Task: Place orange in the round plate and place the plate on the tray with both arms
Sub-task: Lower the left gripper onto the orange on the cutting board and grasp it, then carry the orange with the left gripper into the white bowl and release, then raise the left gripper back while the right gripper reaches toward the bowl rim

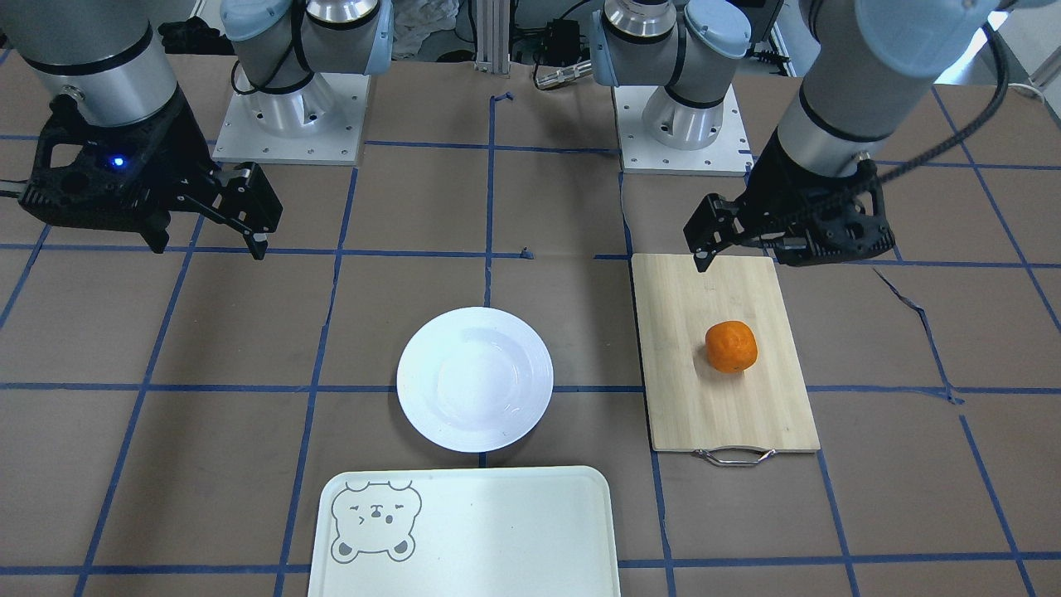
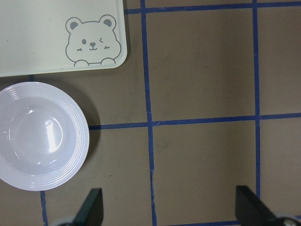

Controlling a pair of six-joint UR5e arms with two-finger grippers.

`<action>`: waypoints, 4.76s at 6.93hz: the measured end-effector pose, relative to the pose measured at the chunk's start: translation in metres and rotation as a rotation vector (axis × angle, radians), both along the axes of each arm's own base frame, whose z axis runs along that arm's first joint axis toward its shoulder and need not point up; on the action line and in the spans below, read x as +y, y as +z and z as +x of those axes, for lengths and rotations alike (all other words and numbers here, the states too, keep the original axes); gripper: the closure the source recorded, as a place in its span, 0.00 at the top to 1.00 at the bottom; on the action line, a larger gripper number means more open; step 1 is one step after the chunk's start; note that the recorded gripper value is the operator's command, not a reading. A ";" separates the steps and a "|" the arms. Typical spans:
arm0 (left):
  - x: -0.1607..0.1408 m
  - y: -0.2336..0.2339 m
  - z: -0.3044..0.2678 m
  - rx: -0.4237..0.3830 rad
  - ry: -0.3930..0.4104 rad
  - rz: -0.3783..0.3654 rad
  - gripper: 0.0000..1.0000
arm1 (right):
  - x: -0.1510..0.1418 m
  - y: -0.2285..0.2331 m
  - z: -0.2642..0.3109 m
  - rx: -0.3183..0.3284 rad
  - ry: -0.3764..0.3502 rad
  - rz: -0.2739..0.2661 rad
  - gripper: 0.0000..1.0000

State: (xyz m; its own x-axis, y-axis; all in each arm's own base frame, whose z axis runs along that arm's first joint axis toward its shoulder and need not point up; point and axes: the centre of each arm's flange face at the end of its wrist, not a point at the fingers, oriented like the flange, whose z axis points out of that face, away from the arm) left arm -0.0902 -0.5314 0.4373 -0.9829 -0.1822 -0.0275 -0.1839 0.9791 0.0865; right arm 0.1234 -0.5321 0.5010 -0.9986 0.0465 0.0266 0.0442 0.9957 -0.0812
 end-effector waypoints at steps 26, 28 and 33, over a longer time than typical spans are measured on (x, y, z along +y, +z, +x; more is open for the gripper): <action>-0.020 -0.210 -0.247 0.240 0.066 -0.022 1.00 | -0.005 0.029 -0.004 0.009 -0.017 0.084 1.00; -0.026 -0.150 -0.220 0.197 0.076 -0.114 1.00 | -0.020 0.011 -0.003 -0.016 -0.028 0.098 1.00; 0.017 0.039 -0.096 0.084 -0.115 -0.030 1.00 | -0.100 -0.161 0.023 -0.251 -0.062 0.112 0.98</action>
State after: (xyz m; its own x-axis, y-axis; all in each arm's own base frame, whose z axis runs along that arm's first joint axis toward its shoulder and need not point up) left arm -0.1860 -0.5147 0.4761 -0.9959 -0.0675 0.0594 -0.0635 0.9957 0.0668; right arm 0.1460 -0.6320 0.3397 -0.9699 0.1187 -0.2126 0.1104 0.9926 0.0506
